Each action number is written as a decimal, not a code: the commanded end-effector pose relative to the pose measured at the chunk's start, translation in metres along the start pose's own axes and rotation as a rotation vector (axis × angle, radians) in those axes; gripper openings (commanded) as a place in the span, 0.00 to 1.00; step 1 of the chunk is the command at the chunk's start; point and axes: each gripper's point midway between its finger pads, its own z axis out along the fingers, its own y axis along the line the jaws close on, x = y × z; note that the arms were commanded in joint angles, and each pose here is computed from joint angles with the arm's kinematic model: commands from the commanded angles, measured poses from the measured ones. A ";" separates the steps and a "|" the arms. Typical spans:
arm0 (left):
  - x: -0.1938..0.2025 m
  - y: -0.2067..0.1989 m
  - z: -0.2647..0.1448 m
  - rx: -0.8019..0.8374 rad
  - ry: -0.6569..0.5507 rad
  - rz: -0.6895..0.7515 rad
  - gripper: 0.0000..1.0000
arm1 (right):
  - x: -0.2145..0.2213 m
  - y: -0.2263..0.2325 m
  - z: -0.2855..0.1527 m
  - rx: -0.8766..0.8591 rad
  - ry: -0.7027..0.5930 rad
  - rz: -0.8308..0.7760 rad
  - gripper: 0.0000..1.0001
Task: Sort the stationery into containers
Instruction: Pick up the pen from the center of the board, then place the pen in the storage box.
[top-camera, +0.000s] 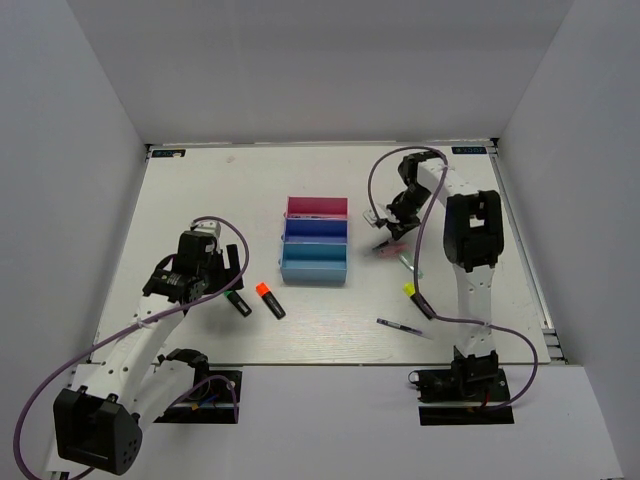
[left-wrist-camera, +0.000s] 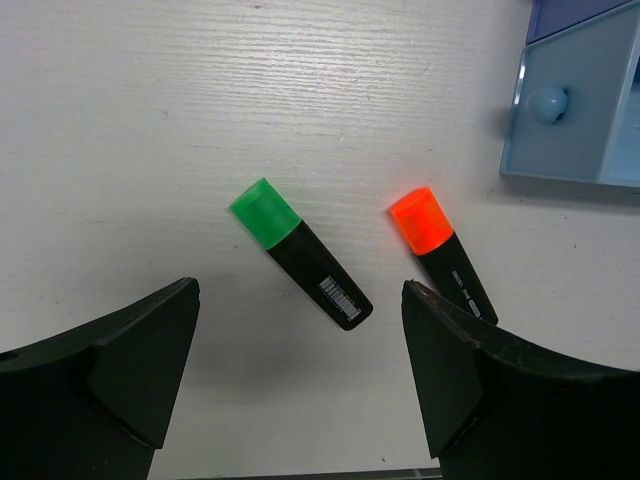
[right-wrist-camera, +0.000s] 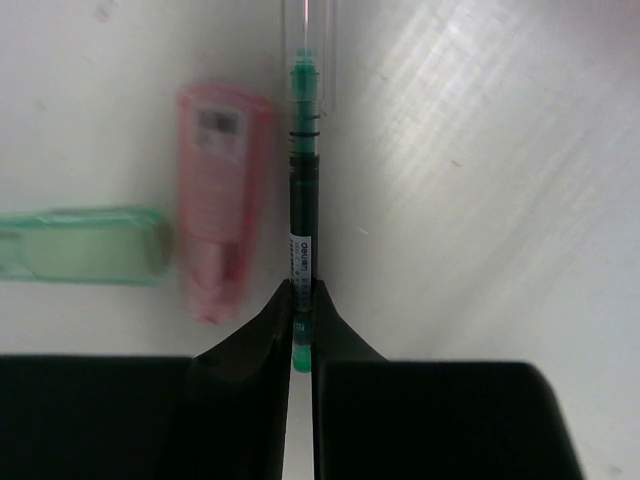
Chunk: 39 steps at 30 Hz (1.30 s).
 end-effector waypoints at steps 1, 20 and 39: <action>-0.002 -0.005 0.000 0.033 -0.023 -0.004 0.92 | -0.034 0.048 0.006 -0.085 -0.136 0.121 0.00; 0.003 -0.012 0.005 0.072 0.003 -0.007 0.92 | -0.069 -0.010 -0.074 0.488 -0.074 0.304 0.00; 0.009 -0.014 0.009 0.080 0.032 -0.009 0.91 | -0.147 -0.130 -0.090 0.744 -0.022 0.237 0.00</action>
